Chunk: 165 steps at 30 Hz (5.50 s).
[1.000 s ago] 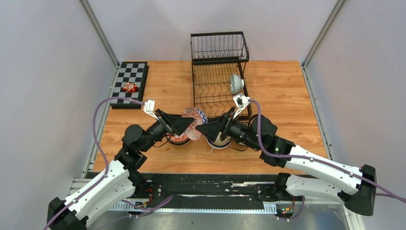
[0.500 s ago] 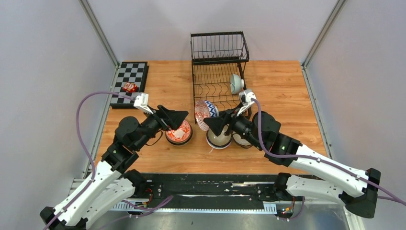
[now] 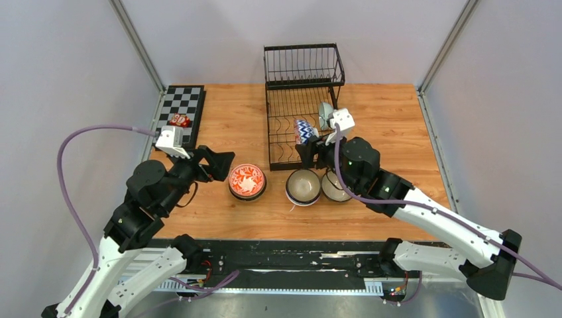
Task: Load the bowls into the dish rack
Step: Place the bowl in the dish rack, then pick up the bowl from the center of the board.
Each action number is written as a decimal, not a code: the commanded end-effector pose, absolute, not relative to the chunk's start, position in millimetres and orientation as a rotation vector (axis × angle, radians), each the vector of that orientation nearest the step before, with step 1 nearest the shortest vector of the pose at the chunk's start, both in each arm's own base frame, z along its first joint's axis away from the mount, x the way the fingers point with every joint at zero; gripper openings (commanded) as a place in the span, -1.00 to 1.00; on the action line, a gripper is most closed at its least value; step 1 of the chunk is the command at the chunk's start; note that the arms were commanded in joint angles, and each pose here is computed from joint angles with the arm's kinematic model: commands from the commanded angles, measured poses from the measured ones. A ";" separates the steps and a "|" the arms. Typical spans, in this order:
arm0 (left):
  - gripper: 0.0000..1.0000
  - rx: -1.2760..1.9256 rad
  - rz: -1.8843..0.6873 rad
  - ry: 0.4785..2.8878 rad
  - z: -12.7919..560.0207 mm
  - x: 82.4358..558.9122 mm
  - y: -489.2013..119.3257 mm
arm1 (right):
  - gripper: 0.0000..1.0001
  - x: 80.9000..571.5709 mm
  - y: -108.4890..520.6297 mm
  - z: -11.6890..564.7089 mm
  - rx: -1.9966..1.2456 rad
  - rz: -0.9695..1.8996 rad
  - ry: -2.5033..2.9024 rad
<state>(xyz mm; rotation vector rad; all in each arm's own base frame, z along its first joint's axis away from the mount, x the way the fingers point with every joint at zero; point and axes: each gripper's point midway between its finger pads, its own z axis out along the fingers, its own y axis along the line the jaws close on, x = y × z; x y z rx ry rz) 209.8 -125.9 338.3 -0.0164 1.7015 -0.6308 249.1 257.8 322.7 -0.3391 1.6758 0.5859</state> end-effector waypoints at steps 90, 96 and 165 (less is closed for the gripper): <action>1.00 0.245 -0.309 1.874 258.6 206.7 -101.3 | -0.21 517.7 230.2 131.2 -0.090 0.294 1.857; 1.00 0.246 -0.310 1.875 258.4 206.5 -101.4 | 0.32 516.8 227.4 134.0 -0.087 0.280 1.860; 1.00 0.158 -0.216 2.046 231.9 222.2 -100.6 | 0.30 325.3 202.6 218.8 -0.284 0.516 1.943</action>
